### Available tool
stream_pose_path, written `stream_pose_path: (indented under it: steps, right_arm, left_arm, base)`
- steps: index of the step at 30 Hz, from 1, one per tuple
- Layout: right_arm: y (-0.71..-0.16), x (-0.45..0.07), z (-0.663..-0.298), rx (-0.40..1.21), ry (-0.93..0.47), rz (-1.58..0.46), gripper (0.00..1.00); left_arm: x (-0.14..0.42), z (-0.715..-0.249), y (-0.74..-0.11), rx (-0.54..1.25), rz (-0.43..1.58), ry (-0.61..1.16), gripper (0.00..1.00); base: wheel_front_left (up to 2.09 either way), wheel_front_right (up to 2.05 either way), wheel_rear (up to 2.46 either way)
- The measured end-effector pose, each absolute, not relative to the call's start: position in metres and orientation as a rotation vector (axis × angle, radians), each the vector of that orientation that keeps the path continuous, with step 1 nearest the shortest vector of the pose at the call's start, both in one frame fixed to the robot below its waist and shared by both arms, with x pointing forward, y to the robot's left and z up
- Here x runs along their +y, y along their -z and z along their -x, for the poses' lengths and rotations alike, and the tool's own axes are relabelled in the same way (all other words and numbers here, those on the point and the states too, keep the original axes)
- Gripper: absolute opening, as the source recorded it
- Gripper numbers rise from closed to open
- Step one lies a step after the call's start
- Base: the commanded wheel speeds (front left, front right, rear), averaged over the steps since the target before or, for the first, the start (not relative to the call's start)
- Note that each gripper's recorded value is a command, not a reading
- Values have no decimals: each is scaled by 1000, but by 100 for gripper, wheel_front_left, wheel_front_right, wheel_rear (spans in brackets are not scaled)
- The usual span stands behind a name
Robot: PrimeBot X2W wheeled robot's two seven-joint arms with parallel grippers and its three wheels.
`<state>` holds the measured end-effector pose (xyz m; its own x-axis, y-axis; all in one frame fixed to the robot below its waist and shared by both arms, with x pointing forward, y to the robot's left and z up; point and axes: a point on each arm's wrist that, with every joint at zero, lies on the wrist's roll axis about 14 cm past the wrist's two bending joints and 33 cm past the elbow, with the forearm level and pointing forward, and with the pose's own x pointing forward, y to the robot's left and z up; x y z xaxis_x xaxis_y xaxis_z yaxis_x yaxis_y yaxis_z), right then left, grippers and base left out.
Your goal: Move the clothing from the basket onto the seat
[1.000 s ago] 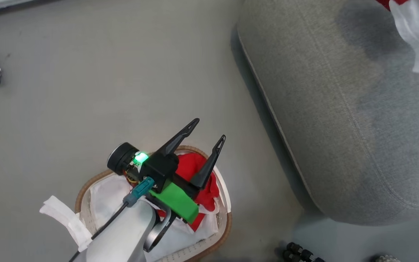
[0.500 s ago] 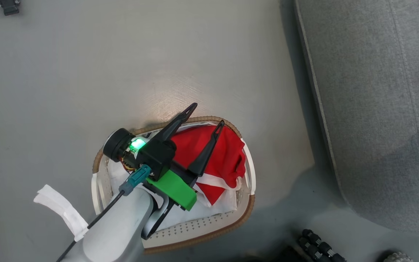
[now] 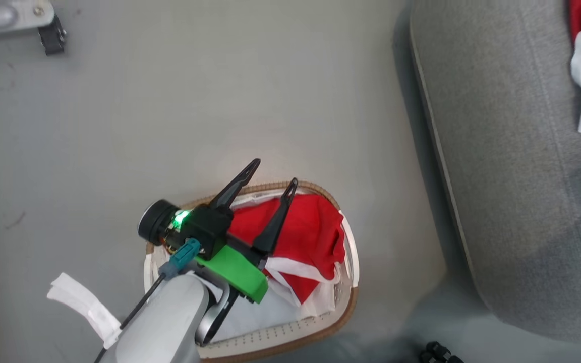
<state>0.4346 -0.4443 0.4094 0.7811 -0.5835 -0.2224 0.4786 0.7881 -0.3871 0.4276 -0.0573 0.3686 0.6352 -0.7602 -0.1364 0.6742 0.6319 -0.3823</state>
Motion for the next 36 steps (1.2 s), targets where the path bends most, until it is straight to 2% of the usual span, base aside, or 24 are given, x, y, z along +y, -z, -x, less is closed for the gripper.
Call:
stream_pose_path:
  steps: [7, 16, 21, 29, 36]
  right_arm:
    - [-442, -399, -432, 196, 492, 244, 100]
    - [-476, -281, -458, 37, 156, 131, 100]
    - [-478, -235, -455, 11, 45, 53, 100]
    - [-477, -198, -440, 9, -17, -50, 100]
    - [-473, -180, -420, 28, -62, -66, 100]
  left_arm:
    - [-29, -425, -386, 272, 278, 724, 100]
    - [31, -427, -412, 199, 229, 502, 100]
    - [69, -422, -422, 171, 202, 382, 100]
    - [128, -403, -436, 133, 172, 197, 100]
    - [153, -381, -442, 118, 161, 121, 100]
  base:
    - [0, 0, 0]
    - [0, 0, 0]
    - [0, 0, 0]
    - [0, 0, 0]
    - [0, 0, 0]
